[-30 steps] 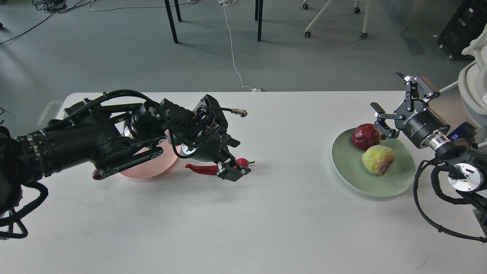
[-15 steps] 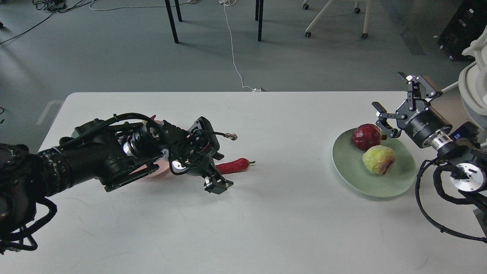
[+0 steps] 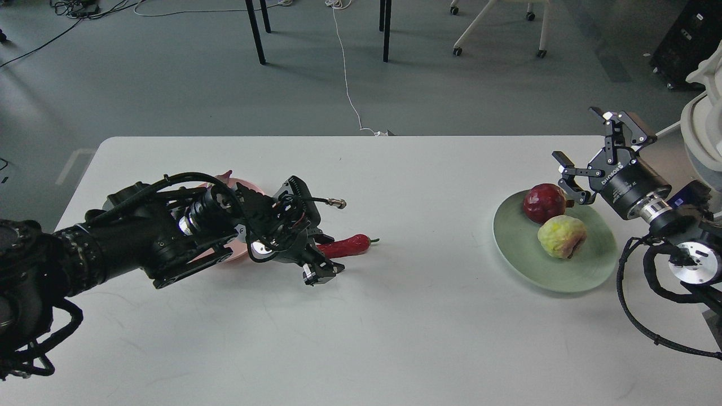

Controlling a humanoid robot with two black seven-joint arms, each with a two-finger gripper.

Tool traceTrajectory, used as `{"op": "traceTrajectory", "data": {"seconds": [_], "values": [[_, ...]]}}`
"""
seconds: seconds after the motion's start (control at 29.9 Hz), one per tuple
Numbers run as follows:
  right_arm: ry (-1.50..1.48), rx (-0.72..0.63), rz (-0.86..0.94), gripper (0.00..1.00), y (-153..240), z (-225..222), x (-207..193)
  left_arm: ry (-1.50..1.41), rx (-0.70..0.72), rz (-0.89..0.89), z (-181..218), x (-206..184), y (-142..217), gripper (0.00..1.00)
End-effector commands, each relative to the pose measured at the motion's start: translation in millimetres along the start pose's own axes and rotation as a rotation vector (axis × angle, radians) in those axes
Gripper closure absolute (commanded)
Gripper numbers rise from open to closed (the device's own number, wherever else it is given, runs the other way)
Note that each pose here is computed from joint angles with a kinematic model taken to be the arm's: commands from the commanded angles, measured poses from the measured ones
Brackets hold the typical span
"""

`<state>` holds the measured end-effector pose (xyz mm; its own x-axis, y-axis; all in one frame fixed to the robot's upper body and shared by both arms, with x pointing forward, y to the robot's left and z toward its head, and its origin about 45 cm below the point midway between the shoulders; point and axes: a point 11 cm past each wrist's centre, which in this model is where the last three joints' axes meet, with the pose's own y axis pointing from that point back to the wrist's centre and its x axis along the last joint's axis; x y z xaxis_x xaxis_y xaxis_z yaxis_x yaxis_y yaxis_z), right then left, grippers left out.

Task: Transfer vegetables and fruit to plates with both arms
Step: 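Lift the chili pepper and place it on the pink plate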

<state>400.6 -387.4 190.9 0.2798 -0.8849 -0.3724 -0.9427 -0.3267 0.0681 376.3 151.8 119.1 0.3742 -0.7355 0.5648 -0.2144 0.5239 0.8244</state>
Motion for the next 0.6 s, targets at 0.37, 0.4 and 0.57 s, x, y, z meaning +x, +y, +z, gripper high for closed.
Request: {"op": "traceTrajectory", "data": {"seconds": [0.37,0.4,0.57], "values": [[0.003,0.001,0.002,0.03,0,-1,1,0.155,0.006,0.18,-28,54,54,0.94],[0.003,0.001,0.002,0.03,0,-1,1,0.179,0.017,0.204,-35,60,64,0.94],[0.002,0.001,0.001,0.03,0,-1,1,0.326,0.079,0.229,-67,40,100,0.94]]}}
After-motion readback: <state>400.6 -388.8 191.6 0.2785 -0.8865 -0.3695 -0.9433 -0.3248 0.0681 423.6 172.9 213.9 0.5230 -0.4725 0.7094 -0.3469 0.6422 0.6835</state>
